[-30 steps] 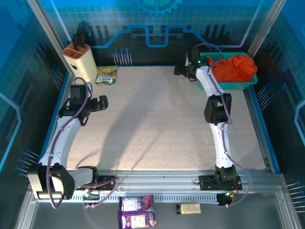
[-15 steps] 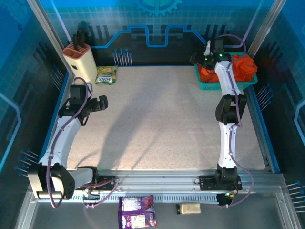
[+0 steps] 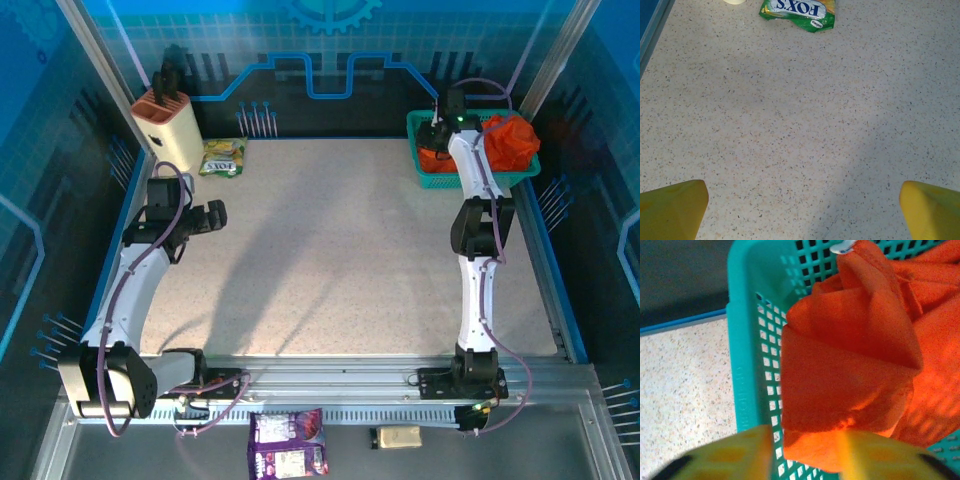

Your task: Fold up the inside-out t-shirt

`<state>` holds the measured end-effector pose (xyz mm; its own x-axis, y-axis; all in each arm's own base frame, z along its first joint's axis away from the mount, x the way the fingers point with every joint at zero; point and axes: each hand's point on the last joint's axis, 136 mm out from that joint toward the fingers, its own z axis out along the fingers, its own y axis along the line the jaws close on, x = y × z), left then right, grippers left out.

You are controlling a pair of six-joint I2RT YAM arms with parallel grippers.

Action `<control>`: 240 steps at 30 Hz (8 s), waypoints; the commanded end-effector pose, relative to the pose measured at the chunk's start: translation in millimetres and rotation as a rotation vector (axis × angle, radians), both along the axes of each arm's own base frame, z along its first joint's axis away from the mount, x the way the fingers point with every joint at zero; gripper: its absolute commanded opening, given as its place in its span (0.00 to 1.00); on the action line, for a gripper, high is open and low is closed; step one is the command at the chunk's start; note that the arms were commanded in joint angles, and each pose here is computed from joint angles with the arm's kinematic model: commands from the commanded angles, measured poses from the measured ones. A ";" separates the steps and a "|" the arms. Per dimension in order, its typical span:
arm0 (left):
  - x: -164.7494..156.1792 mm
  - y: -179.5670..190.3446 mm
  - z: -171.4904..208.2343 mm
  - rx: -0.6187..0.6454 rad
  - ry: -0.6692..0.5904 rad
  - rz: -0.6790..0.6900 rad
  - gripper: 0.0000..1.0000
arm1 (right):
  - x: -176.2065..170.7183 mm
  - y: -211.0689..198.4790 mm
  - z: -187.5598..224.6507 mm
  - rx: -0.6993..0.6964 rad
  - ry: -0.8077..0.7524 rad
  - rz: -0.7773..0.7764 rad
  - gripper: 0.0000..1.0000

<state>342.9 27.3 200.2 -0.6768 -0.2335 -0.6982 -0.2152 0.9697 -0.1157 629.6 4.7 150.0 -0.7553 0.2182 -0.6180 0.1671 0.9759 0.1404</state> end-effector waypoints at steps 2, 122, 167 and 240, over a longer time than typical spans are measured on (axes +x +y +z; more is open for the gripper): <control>-1.3 2.0 -4.5 -0.006 0.006 0.008 0.99 | 2.4 7.1 56.1 -0.078 -0.110 0.014 0.13; -40.3 -145.3 106.7 -0.450 -0.083 -0.421 0.00 | -166.5 281.5 144.2 0.425 -0.148 0.532 0.00; -20.5 -238.5 -52.6 -0.302 0.354 -0.588 0.41 | -305.8 231.1 -3.5 -0.061 0.288 0.638 0.29; -7.5 -279.0 -49.9 0.240 -0.338 -0.864 0.61 | -341.5 279.3 55.7 0.429 0.351 0.641 0.00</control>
<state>331.9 -243.1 137.4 -0.3427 0.3956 -0.8521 0.5682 0.8096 0.1473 295.8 293.9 195.9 -0.9502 -0.1505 -0.2729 -0.2871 0.7634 0.5786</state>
